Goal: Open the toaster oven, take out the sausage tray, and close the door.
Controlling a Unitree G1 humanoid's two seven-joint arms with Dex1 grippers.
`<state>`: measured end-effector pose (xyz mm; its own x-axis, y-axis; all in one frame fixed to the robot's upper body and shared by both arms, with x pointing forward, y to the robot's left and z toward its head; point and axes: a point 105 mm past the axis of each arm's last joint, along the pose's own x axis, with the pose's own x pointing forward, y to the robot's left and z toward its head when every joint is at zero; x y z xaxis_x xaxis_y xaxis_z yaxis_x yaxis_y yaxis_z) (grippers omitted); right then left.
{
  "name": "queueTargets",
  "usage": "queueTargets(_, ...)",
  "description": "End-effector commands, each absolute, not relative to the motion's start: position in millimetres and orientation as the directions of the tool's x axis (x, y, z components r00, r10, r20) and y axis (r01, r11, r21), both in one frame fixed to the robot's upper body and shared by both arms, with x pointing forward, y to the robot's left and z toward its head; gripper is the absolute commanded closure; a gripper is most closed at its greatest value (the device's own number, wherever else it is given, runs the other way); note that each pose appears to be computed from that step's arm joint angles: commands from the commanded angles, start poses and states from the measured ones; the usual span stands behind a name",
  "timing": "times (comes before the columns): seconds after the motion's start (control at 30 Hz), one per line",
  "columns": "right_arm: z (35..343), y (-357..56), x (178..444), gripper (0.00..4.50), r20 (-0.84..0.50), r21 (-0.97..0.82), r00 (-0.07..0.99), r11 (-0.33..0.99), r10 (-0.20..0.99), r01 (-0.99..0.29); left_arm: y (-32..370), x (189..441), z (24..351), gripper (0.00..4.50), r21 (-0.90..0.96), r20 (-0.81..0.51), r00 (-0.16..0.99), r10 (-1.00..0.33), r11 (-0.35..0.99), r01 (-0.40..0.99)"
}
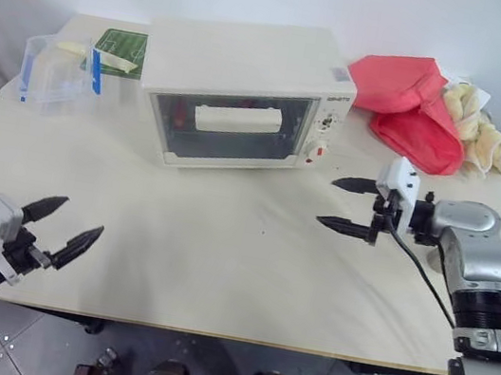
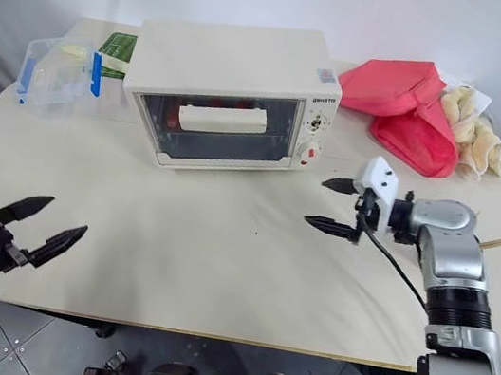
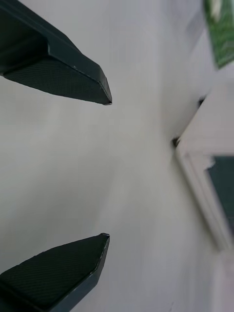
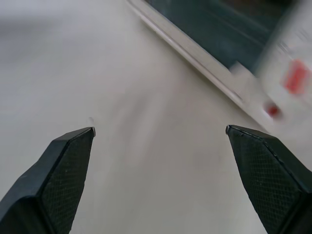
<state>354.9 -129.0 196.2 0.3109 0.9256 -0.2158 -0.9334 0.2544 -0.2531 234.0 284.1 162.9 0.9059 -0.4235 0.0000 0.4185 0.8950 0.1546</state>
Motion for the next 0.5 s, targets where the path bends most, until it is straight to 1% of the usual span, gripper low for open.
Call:
queueTargets(0.03,221,-92,351,0.0,-0.157,-0.311,0.213,0.156,0.964,-0.937,289,234,186,0.02,0.197,0.077,0.902,-0.424,0.894,0.403)
queueTargets(0.07,222,-84,353,0.0,-0.151,-0.323,0.207,0.15,0.967,-0.934,291,235,186,0.02,0.195,0.077,0.902,-0.424,0.894,0.403)
queueTargets(0.1,225,-76,356,0.0,-0.138,-0.336,0.199,0.143,0.97,-0.931,290,234,192,0.02,0.168,0.133,0.891,-0.433,0.896,0.41)
queueTargets(0.13,230,-67,360,0.0,-0.116,-0.352,0.199,0.148,0.973,-0.924,291,231,206,0.02,0.186,0.233,0.863,-0.448,0.892,0.413)
queueTargets(0.17,235,-60,364,0.0,-0.099,-0.364,0.201,0.153,0.974,-0.919,292,230,209,0.02,0.187,0.251,0.856,-0.451,0.891,0.415)
queueTargets(0.23,239,-53,370,0.0,-0.086,-0.376,0.206,0.16,0.975,-0.913,297,230,209,0.02,0.173,0.251,0.861,-0.443,0.895,0.411)
queueTargets(0.27,241,-50,371,0.0,-0.081,-0.389,0.199,0.153,0.977,-0.908,294,229,206,0.02,0.162,0.233,0.85,-0.473,0.881,0.445)
queueTargets(0.43,252,-37,378,0.0,-0.069,-0.424,0.167,0.122,0.984,-0.897,297,225,206,0.02,0.136,0.238,0.834,-0.498,0.867,0.48)
queueTargets(0.5,253,-34,378,0.0,-0.092,-0.43,0.147,0.094,0.985,-0.898,299,224,205,0.02,0.136,0.23,0.838,-0.494,0.869,0.475)
